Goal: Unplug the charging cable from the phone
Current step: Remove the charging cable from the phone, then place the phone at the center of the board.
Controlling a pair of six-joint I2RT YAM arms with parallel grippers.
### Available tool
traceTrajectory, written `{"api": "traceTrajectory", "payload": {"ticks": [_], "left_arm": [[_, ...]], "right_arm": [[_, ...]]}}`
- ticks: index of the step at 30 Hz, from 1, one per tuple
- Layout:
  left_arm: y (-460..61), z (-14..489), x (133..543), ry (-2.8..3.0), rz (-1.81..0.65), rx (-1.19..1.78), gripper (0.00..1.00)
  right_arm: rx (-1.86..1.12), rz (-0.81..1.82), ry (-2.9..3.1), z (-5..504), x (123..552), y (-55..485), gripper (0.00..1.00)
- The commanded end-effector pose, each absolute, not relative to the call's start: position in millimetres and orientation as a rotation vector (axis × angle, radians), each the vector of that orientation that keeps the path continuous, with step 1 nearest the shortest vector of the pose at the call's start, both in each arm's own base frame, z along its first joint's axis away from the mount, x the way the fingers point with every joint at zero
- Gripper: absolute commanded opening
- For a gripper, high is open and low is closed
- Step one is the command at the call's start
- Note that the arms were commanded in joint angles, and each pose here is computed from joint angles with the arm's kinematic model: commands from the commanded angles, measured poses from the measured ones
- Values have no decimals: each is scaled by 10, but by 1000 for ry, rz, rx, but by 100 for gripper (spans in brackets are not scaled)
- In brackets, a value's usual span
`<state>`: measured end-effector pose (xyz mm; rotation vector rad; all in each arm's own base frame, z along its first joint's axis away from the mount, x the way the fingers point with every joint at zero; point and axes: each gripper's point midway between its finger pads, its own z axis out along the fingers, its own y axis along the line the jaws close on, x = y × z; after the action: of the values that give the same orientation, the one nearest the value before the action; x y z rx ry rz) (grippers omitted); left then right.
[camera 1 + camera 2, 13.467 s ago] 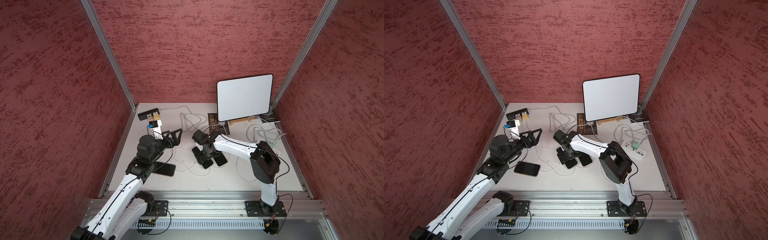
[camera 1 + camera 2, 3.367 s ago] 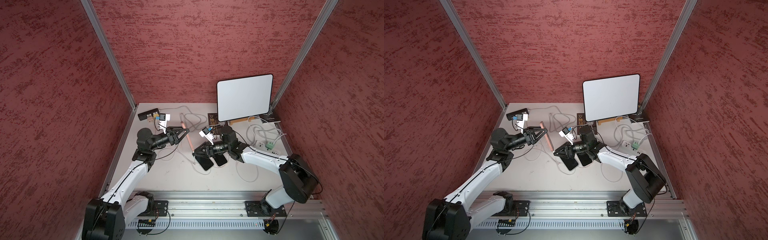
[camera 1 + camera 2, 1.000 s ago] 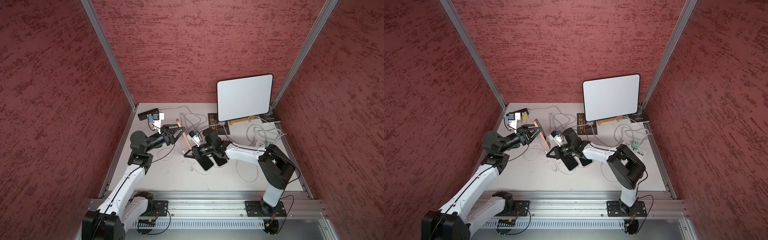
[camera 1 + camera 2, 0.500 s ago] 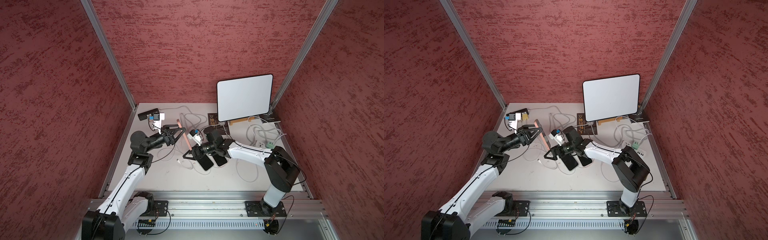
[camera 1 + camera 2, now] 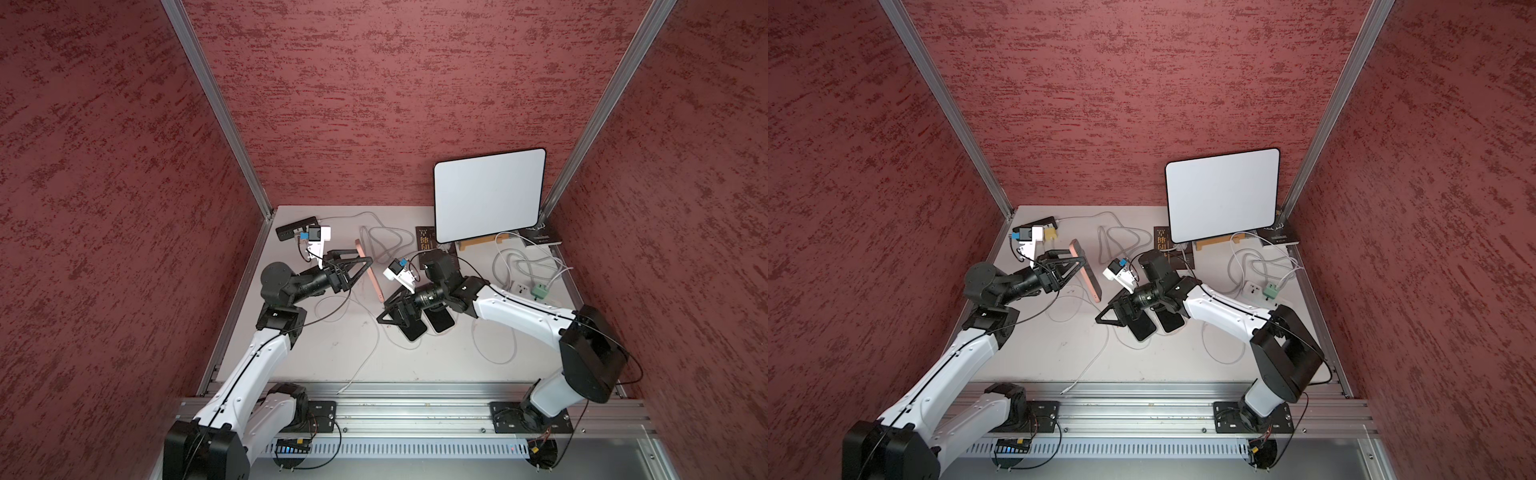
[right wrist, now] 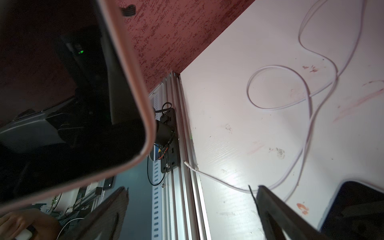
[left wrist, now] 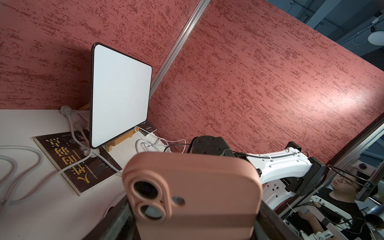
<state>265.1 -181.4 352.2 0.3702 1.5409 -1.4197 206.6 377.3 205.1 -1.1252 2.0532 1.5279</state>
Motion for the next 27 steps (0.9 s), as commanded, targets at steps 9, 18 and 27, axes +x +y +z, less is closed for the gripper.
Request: {"api": "traceTrajectory", "payload": {"ticks": [9,18,27], "left_arm": [[-1859,3674,2547,1454,-1445,468,16],[-1884,3684,2463,1430,-1472,509,16],[-1895,3661,2456,1433,-1474,514,16]], "right_arm": [[-1252,1694,1875,2479,1767,3663,99],[-1175,1634,1873,2668,1986,3745,99],[-1112,1643,1834,2871,2145,3820,99]]}}
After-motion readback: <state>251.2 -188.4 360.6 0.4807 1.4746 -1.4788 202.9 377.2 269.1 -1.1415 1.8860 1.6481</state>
